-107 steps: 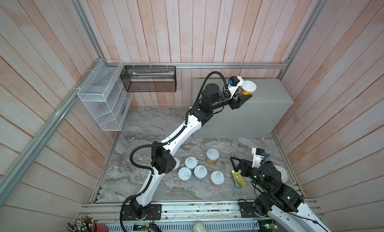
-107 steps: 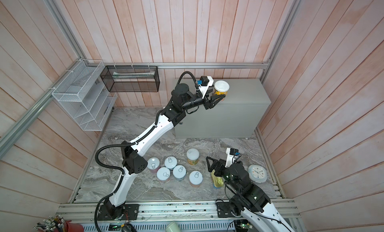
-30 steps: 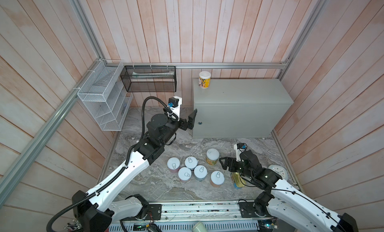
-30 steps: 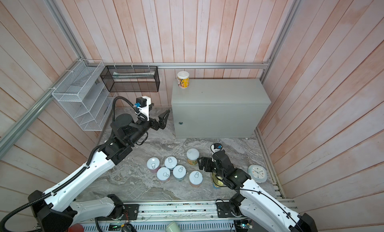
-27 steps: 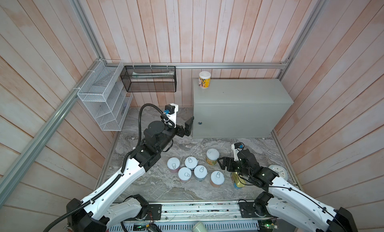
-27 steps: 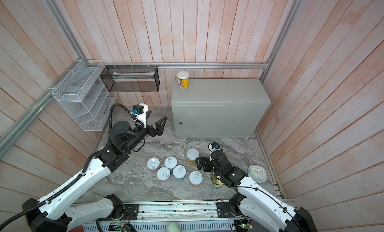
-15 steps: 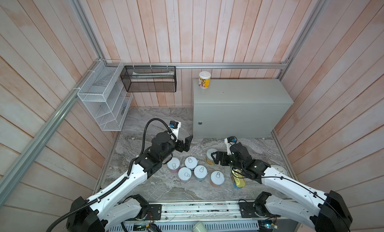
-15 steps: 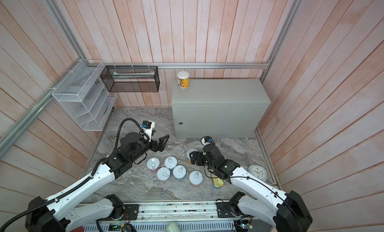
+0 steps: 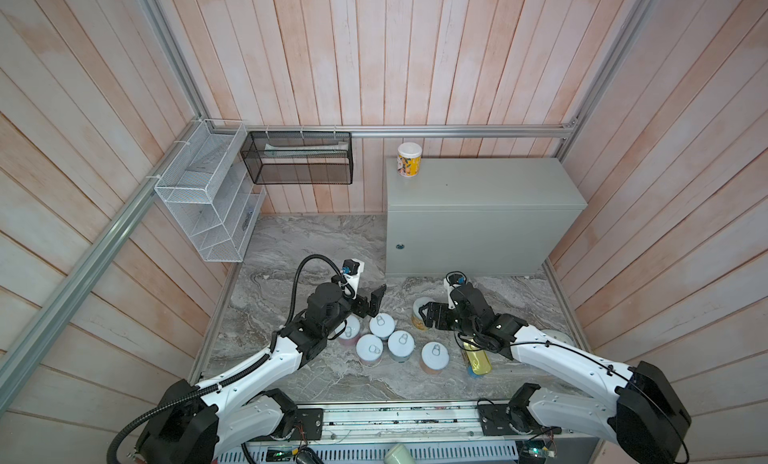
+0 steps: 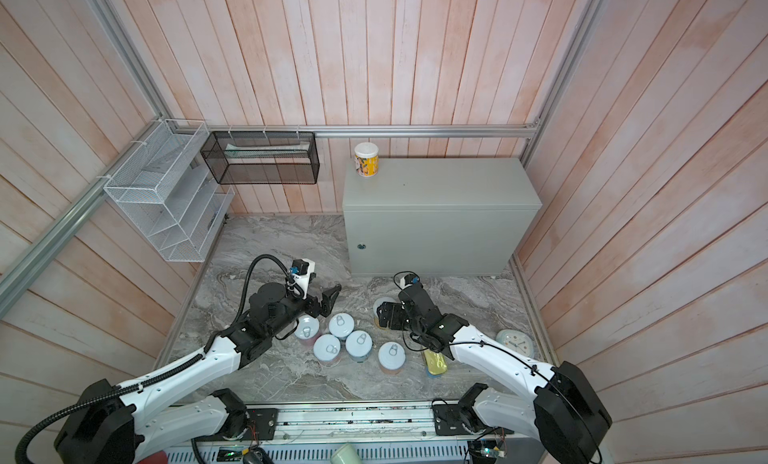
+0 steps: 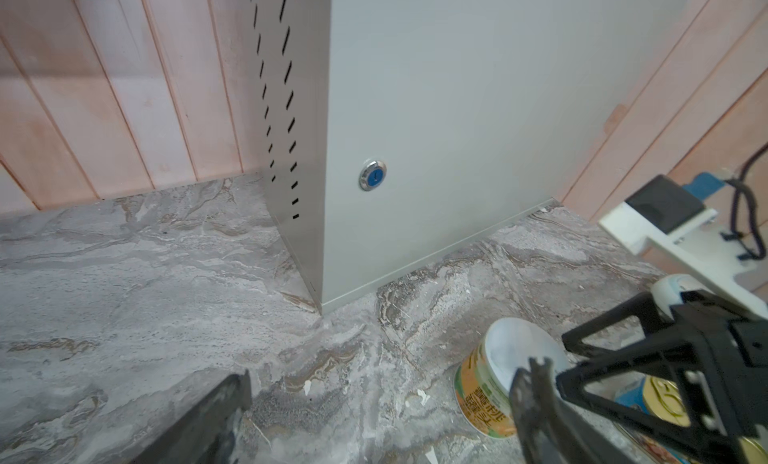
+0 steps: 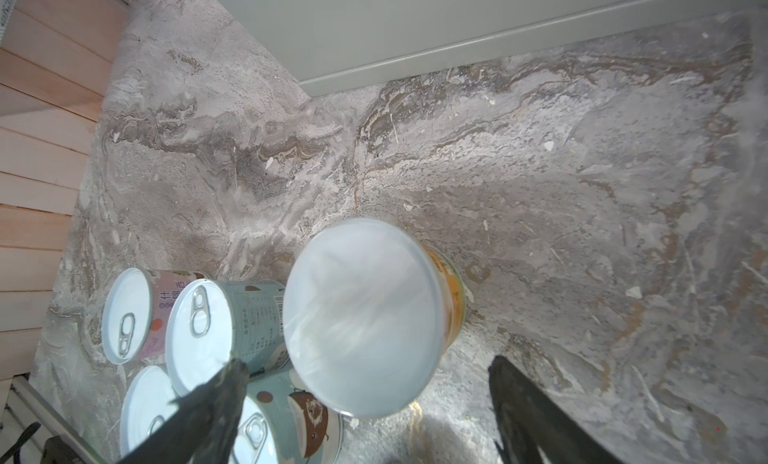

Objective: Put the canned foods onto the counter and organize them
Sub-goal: 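Draw left arm back toward the cans while right gripper reaches toward them, then close right gripper on the white-lidded green-yellow canned peach canister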

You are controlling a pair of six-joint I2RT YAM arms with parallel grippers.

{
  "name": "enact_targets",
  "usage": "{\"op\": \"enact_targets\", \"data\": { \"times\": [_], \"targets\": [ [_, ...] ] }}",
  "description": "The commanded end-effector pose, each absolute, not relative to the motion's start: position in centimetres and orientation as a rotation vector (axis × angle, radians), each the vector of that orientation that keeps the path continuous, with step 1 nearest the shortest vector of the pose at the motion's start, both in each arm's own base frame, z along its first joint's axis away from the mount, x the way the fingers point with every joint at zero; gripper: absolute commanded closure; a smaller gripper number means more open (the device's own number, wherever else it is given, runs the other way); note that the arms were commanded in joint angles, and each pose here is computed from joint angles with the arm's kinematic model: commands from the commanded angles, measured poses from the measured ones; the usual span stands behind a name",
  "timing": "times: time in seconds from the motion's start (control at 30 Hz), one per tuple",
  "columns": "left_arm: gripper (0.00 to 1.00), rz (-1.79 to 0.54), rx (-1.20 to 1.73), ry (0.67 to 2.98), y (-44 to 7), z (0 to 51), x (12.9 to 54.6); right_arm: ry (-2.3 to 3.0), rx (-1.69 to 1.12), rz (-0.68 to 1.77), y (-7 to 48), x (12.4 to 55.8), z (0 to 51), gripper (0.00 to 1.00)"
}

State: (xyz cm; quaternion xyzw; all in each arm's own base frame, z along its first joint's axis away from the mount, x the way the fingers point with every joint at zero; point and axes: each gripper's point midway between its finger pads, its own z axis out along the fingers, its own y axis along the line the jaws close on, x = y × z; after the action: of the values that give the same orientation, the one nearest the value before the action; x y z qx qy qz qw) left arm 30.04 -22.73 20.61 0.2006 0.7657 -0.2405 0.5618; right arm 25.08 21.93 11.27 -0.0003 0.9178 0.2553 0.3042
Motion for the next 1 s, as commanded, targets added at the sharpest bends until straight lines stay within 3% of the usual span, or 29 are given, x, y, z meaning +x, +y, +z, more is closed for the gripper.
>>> {"op": "enact_targets", "data": {
  "times": [0.0,0.97],
  "targets": [
    [0.00,-0.643,0.509,1.725,-23.6,21.7,29.2,2.417,-0.001,0.746,23.5,25.3,12.5,0.09],
    [0.00,-0.589,0.512,1.796,-23.5,19.1,30.0,2.527,-0.085,0.479,25.7,28.0,8.7,0.14]
  ]
}}
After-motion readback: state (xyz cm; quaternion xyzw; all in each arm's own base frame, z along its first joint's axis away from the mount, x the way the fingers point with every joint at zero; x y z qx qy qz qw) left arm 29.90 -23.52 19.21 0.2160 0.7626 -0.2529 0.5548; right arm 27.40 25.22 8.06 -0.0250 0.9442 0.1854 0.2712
